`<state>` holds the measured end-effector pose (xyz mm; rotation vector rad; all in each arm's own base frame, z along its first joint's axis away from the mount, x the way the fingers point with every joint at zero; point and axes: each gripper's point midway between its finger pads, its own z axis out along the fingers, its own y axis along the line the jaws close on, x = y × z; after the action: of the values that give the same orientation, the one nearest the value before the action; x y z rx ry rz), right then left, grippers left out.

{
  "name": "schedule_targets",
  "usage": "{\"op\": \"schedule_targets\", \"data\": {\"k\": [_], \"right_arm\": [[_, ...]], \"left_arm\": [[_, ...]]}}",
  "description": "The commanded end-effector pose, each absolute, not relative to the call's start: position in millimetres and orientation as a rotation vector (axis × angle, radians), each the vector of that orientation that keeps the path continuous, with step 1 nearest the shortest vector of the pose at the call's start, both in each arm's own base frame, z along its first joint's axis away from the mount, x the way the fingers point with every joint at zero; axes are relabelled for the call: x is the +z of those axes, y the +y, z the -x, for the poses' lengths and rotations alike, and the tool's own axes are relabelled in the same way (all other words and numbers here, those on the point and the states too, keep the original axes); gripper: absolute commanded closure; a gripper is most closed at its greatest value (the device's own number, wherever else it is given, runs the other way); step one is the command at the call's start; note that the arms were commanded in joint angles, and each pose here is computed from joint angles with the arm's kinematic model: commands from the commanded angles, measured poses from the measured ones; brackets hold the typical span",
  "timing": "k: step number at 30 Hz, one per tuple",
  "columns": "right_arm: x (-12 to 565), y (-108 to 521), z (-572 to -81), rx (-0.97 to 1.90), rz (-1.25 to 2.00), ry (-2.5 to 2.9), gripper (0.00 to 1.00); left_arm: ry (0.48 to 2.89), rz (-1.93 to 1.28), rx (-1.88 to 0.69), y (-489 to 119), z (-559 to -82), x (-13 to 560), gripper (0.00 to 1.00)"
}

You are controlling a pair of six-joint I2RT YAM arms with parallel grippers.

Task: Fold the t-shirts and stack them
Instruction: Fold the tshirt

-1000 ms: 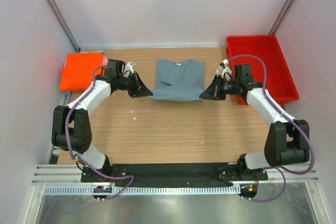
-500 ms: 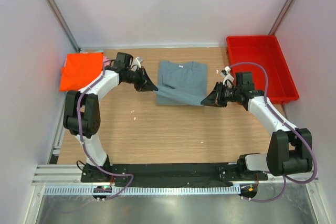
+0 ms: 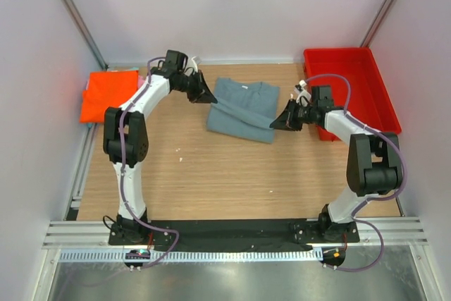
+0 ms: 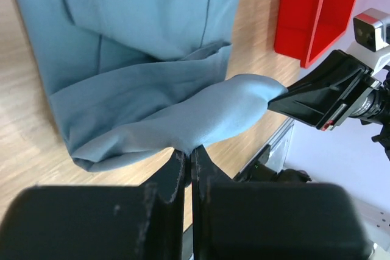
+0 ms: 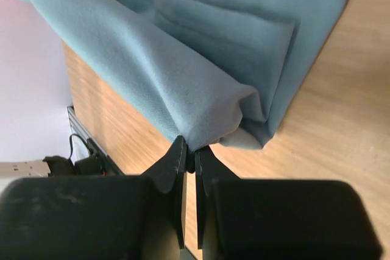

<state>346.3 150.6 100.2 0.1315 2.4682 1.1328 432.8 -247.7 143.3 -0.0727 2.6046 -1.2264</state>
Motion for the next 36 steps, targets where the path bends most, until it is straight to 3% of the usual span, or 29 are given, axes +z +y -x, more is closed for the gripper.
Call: {"op": "schedule_targets", "data": {"k": [1, 10, 11, 12, 13, 14, 16, 17, 24, 36], "right_arm": [[133, 143, -391, 1.074, -0.086, 2.326, 0.99], [165, 132, -500, 1.047, -0.19, 2.134, 0.98], [164, 133, -521, 1.052, -0.194, 2.093, 0.98], [160, 134, -529, 1.066, -0.199, 2.095, 0.93], [156, 136, -537, 1.083, -0.208, 2.099, 0.82], [143, 136, -548, 1.097, -0.238, 2.119, 0.66], [142, 134, -553, 1.073, -0.237, 2.1, 0.58], [153, 133, -550, 1.056, -0.201, 2.068, 0.46], [204, 128, -512, 0.963, -0.028, 1.962, 0.41], [128, 147, -506, 1.163, -0.054, 2.113, 0.43]], "left_arm": [[2.481, -0.011, -1.15, -244, -466, 177, 1.0], [2.259, -0.086, -1.01, -256, -568, 173, 1.0], [2.188, -0.11, -0.998, -260, -582, 186, 0.96], [2.169, -0.117, -0.978, -263, -597, 169, 0.67], [2.092, -0.145, -0.894, -259, -616, 174, 0.51], [2.034, -0.197, -0.825, -266, -626, 185, 0.27], [2.016, -0.228, -0.66, -261, -638, 179, 0.17], [1.999, -0.24, -0.645, -264, -637, 186, 0.14], [1.99, -0.157, -0.76, -254, -601, 233, 0.09], [2.399, 0.043, -1.145, -229, -543, 111, 0.27]]}}
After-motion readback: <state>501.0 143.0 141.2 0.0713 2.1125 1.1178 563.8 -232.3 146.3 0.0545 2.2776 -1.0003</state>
